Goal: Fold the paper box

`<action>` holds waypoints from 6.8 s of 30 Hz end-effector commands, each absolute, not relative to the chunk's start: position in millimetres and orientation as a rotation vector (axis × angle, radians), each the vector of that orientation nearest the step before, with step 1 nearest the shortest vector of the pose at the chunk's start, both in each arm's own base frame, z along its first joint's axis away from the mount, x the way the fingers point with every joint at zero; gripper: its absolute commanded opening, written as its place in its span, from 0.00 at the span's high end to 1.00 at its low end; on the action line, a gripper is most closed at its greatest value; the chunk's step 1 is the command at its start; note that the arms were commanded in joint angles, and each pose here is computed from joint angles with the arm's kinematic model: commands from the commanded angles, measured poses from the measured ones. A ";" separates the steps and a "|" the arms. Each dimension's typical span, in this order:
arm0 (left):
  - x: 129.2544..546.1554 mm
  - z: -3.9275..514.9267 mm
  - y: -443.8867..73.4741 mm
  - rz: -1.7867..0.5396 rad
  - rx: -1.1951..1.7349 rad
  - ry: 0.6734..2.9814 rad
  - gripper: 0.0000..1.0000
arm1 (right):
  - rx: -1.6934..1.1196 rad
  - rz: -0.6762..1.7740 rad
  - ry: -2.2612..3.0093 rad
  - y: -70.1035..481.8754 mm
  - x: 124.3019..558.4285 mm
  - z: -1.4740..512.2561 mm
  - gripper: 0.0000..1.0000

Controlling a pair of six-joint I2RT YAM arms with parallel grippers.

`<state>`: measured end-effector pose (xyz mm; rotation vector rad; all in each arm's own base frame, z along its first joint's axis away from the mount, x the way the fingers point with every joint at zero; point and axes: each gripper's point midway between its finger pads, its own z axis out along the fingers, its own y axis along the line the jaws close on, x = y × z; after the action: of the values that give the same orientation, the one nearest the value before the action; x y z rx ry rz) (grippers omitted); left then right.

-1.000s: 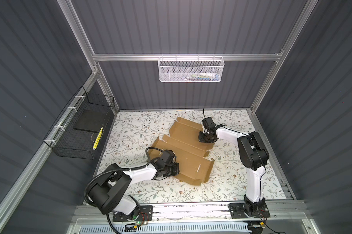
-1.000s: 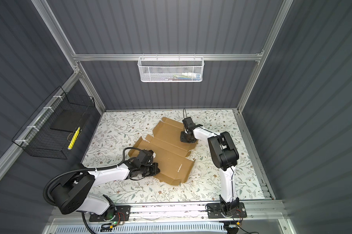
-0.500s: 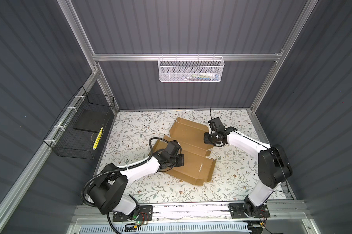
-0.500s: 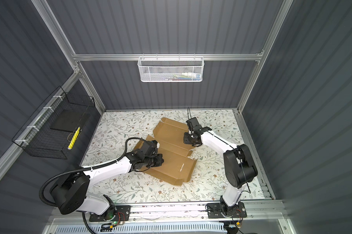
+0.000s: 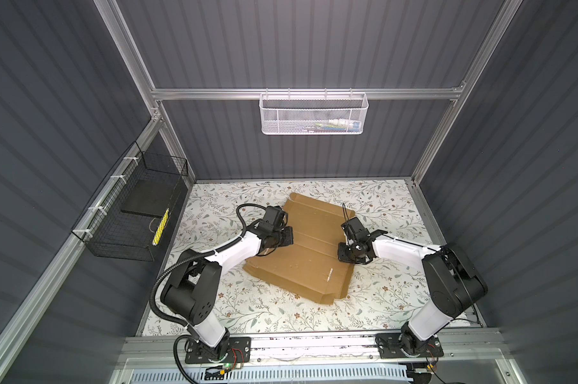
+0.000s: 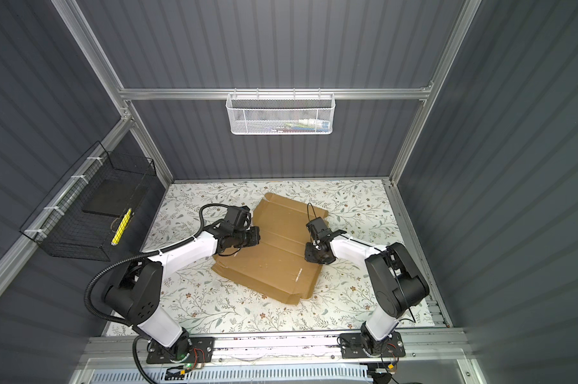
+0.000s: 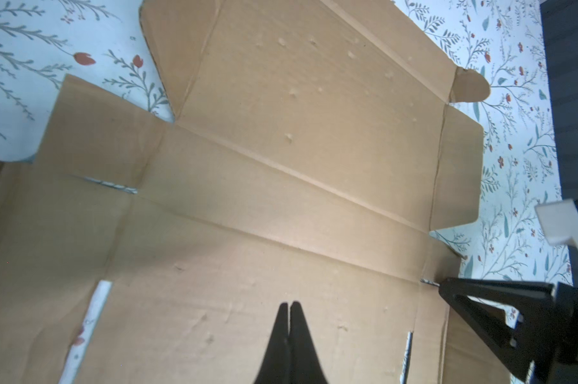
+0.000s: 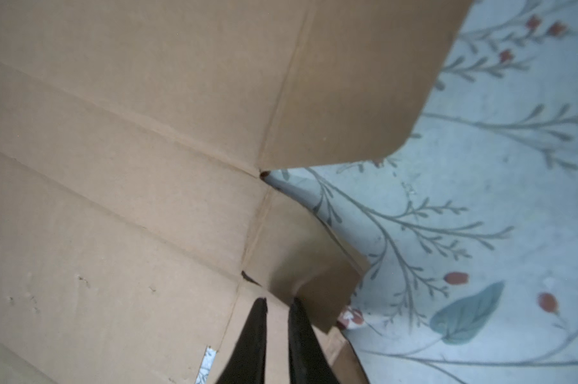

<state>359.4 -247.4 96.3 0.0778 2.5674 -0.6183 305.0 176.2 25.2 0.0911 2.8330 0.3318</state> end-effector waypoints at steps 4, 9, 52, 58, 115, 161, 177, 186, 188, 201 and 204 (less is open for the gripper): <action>377.7 94.7 -246.9 -0.632 0.112 2.579 1.00 | 0.125 0.330 2.838 173.2 306.6 13.8 0.83; 392.1 78.3 -232.4 -0.651 0.037 2.593 1.00 | 0.123 0.290 2.874 165.4 307.2 5.0 0.83; 364.6 22.8 -128.5 -0.437 -0.253 2.685 1.00 | 0.086 0.259 2.956 143.3 364.1 -17.8 0.83; 358.5 44.1 -118.2 -0.435 -0.263 2.650 1.00 | 0.064 0.272 2.910 143.3 363.7 7.5 0.83; 367.7 128.2 -108.1 -0.493 -0.279 2.447 1.00 | 0.100 0.301 2.669 156.0 313.6 90.6 0.81; 486.7 8.8 -134.9 -0.603 -0.401 2.588 1.00 | -0.124 0.447 2.842 277.8 274.1 16.7 0.81; 408.2 -12.0 -114.7 -0.709 -0.529 2.621 1.00 | -0.056 0.306 2.911 219.5 323.9 -8.9 0.81; 379.7 11.5 -122.8 -0.817 -0.504 2.601 1.00 | -0.087 0.243 2.845 209.6 383.2 22.8 0.81; 381.9 27.6 -120.0 -0.789 -0.473 2.584 1.00 | -0.098 0.256 2.816 211.9 387.9 34.2 0.81; 433.0 84.8 -99.9 -0.564 -0.369 2.491 1.00 | -0.135 0.334 2.745 240.2 334.0 64.7 0.82; 440.3 72.7 -101.2 -0.561 -0.371 2.509 1.00 | -0.145 0.382 2.744 257.5 317.0 64.2 0.82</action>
<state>443.3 -102.7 96.1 -0.3814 2.4351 -0.6110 329.0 250.5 65.0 -0.1833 2.7400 0.3695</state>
